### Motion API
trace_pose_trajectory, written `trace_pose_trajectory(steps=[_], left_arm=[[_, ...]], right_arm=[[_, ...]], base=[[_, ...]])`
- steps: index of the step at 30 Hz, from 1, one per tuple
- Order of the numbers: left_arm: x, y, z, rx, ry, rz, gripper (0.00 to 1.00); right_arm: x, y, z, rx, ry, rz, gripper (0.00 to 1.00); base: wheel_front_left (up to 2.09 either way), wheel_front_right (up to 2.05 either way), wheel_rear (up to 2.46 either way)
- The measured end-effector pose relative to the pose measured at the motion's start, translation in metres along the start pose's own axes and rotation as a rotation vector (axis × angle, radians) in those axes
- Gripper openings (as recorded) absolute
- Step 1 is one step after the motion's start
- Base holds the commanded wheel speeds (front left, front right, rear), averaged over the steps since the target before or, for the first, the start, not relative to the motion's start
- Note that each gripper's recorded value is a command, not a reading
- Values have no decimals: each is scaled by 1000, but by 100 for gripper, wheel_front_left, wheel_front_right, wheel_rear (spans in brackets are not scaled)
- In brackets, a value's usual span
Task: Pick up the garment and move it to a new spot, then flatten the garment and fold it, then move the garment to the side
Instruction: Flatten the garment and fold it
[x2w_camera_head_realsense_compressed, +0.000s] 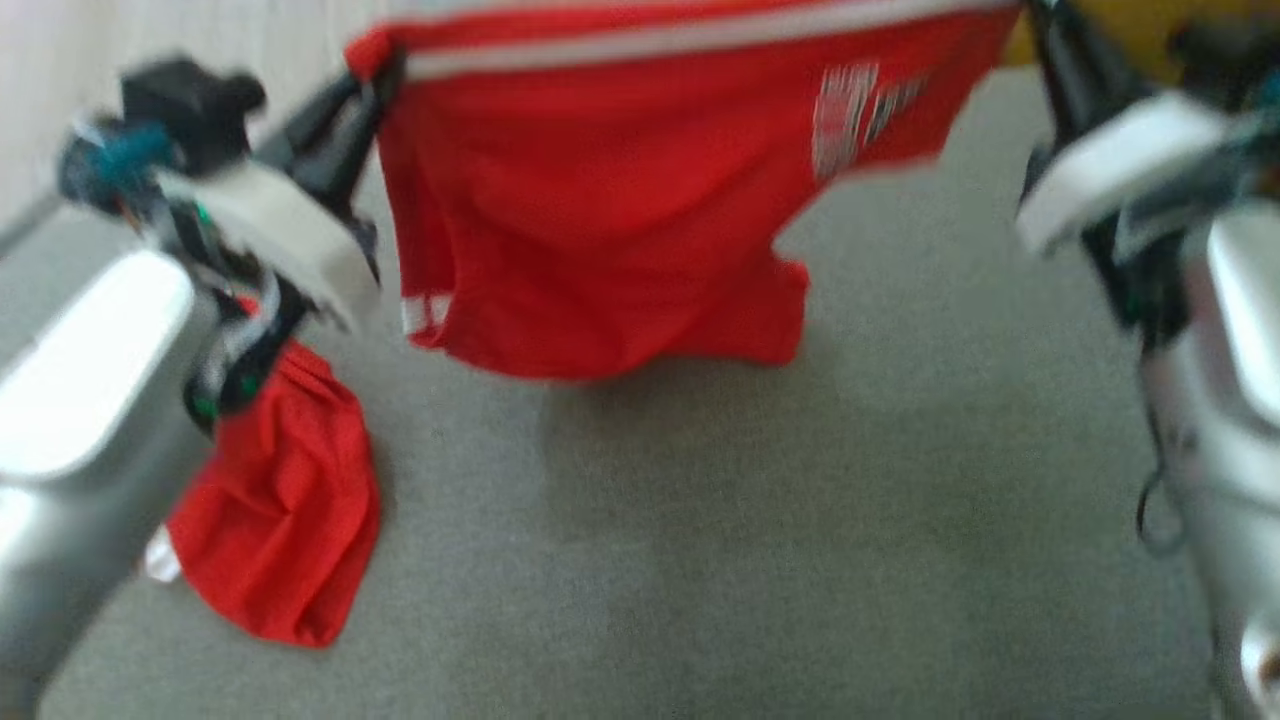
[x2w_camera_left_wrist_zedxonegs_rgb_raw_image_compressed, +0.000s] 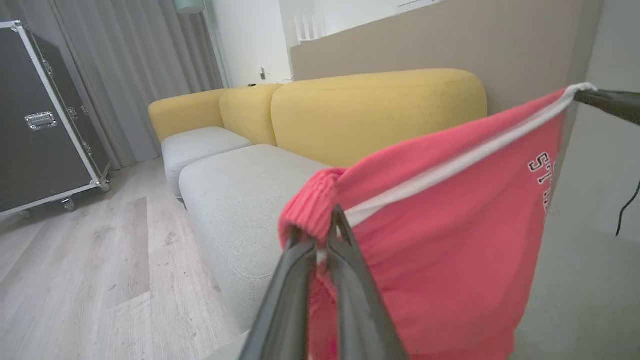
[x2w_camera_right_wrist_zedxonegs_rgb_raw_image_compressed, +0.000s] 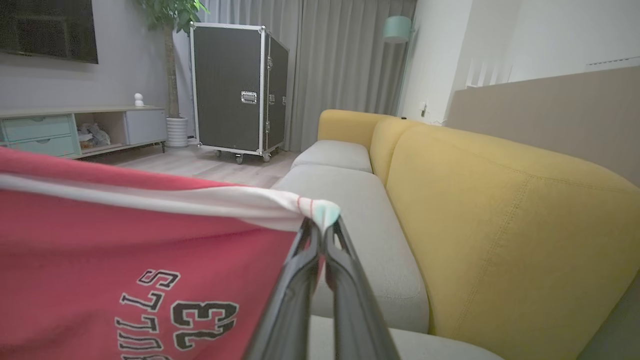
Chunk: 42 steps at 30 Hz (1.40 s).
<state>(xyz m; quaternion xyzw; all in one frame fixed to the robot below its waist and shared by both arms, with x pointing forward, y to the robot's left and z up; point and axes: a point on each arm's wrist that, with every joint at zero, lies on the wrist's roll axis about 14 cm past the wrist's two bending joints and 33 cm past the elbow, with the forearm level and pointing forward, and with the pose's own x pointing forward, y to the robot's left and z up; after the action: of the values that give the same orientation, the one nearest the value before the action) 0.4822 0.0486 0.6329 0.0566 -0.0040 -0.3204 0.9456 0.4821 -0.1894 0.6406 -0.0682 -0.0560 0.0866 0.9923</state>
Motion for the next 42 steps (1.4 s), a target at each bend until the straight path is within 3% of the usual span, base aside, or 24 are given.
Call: trace_pose_trajectory(steps=[7,14,18,20,25,30,38,42], left_arm=[[55,50,6,43,-37,51,0],[117,81,38,28,-233,83,0],[136,92,45,7,-317,98,0],[143,94,23,-17,-291,103,0],[144,79,-32,-45,-178,75,0],[121,38,-108,-88,-5,-2,0],[63,-16,-163,-224,140,-79,0],[39,-31,-166,-210,172,-111,0]], right_arm=[[71,-7,16,-67,-52,17,0],[131,-31,27,-86,-179,-29,0],[149,-35,15,-95,-179,-49,0],[153,-28,-5,-89,-145,-41,0],[137,-22,-79,-78,24,-30,0],[96,-17,-161,-113,265,6,0],[45,-18,-200,-208,503,68,0],[9,-15,-217,-234,614,110,0]], base=[[0,0,0],[0,0,0],[0,0,0],[0,0,0],[0,0,0],[0,0,0],[0,0,0],[0,0,0]])
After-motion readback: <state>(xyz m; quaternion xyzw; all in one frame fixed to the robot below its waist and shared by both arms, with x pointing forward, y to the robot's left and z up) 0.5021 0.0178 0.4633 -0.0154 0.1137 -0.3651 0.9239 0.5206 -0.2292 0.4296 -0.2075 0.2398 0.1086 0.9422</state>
